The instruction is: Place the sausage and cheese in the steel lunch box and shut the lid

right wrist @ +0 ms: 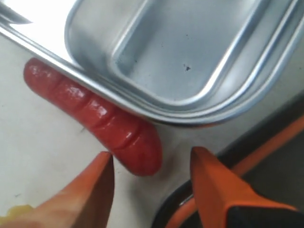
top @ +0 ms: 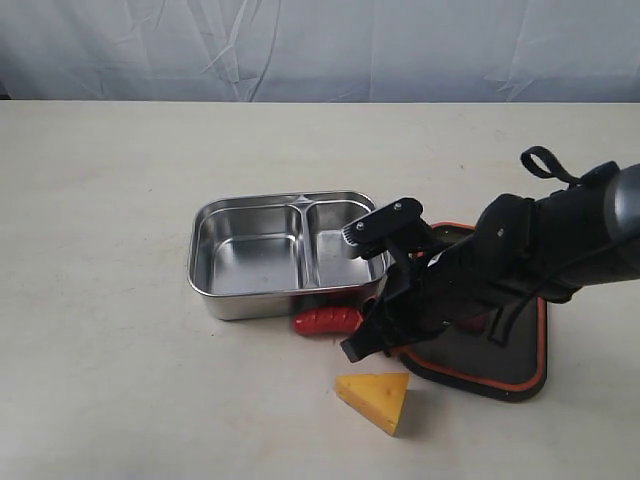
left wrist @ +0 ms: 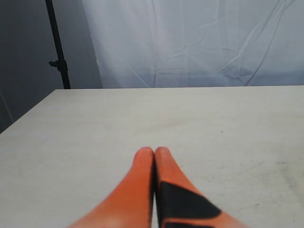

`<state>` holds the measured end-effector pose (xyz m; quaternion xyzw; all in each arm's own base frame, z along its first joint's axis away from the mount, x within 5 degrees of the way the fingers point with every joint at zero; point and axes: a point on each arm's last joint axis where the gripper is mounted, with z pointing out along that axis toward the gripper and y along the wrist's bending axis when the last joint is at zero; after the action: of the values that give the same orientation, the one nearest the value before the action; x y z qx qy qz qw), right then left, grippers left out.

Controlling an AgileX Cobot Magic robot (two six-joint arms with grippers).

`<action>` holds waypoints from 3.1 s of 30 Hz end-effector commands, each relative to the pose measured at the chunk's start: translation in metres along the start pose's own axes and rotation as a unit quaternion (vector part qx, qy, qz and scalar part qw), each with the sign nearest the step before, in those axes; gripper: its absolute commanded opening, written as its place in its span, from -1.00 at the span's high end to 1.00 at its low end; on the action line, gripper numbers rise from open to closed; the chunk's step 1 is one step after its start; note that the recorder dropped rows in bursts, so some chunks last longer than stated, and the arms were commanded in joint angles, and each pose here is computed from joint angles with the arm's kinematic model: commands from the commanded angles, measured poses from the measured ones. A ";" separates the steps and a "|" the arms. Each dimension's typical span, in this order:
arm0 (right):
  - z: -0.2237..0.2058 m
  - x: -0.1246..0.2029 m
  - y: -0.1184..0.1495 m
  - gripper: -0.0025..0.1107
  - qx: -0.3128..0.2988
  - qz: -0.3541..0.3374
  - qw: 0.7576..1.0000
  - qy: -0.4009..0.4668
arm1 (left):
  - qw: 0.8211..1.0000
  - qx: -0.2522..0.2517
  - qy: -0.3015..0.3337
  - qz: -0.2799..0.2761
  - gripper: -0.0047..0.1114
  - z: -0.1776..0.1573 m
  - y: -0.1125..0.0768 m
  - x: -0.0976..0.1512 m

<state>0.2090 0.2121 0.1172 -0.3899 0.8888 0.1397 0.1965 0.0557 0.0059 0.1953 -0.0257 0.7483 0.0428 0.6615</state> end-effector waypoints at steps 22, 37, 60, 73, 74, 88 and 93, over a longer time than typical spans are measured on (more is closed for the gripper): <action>0.023 -0.002 0.006 0.91 -0.044 0.025 0.997 0.049 | 1.000 0.001 -0.007 -0.001 0.92 0.000 0.000 0.000; 0.015 -0.001 0.012 0.97 -0.071 0.017 0.995 0.061 | 1.000 0.001 -0.007 -0.001 0.92 0.000 0.000 0.000; -0.011 -0.027 0.007 0.00 -0.040 0.115 0.991 -0.047 | 1.000 0.001 -0.007 -0.001 0.92 0.000 0.000 0.000; -0.011 -0.029 0.004 0.44 -0.021 0.123 0.990 -0.063 | 1.000 0.001 -0.007 -0.001 0.92 0.000 0.000 0.000; -0.011 -0.029 0.004 0.62 -0.022 0.123 0.990 -0.062 | 1.000 0.001 -0.007 -0.001 0.92 0.000 0.000 0.000; 0.017 -0.017 -0.003 0.97 0.001 0.121 0.992 -0.025 | 1.000 0.001 -0.007 -0.001 0.92 0.000 0.000 0.000; 0.018 -0.015 -0.003 0.97 0.001 0.120 0.993 -0.021 | 1.000 0.001 -0.007 -0.001 0.92 0.000 0.000 0.000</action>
<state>0.2253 0.2289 0.1109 -0.2736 0.9244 0.1748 0.2002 0.0557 0.0059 0.1953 -0.0257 0.7483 0.0428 0.6615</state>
